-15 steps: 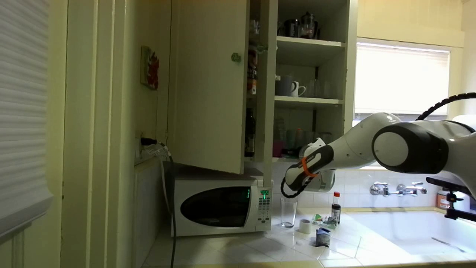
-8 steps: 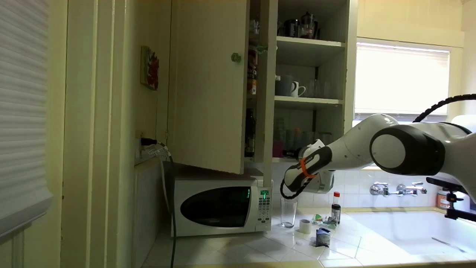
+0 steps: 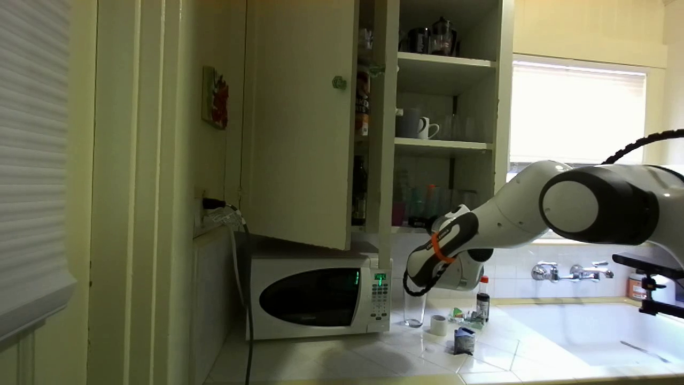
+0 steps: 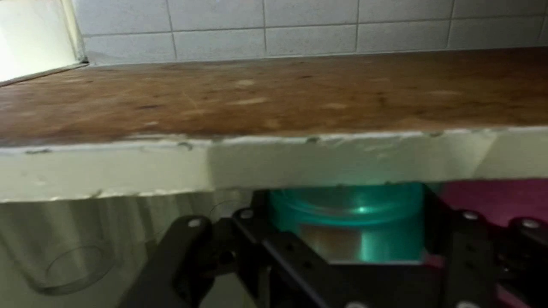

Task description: Remove the green cup from the bottom shelf of the cabinet and put it on the counter

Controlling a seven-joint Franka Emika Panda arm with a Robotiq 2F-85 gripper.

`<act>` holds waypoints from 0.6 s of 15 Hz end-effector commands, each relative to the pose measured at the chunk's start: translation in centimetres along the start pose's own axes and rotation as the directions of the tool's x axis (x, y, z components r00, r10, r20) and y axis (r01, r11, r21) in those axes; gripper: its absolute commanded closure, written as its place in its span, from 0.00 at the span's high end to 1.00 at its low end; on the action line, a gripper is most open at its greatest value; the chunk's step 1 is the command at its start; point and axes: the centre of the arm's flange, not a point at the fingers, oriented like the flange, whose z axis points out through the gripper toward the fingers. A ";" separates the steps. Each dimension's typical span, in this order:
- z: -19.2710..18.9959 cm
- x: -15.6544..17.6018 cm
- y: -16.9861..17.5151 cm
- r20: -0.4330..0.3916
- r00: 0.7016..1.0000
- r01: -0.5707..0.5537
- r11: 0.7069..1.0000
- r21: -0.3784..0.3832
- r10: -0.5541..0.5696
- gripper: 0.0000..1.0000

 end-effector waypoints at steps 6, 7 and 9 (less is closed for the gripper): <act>-16.5 1.0 3.7 -0.067 0.997 -0.049 0.955 -0.292 0.031 0.51; -18.0 0.9 3.7 -0.032 0.999 -0.051 0.948 -0.315 0.043 0.51; -20.4 -0.2 3.1 0.024 0.997 -0.062 0.932 -0.358 0.075 0.51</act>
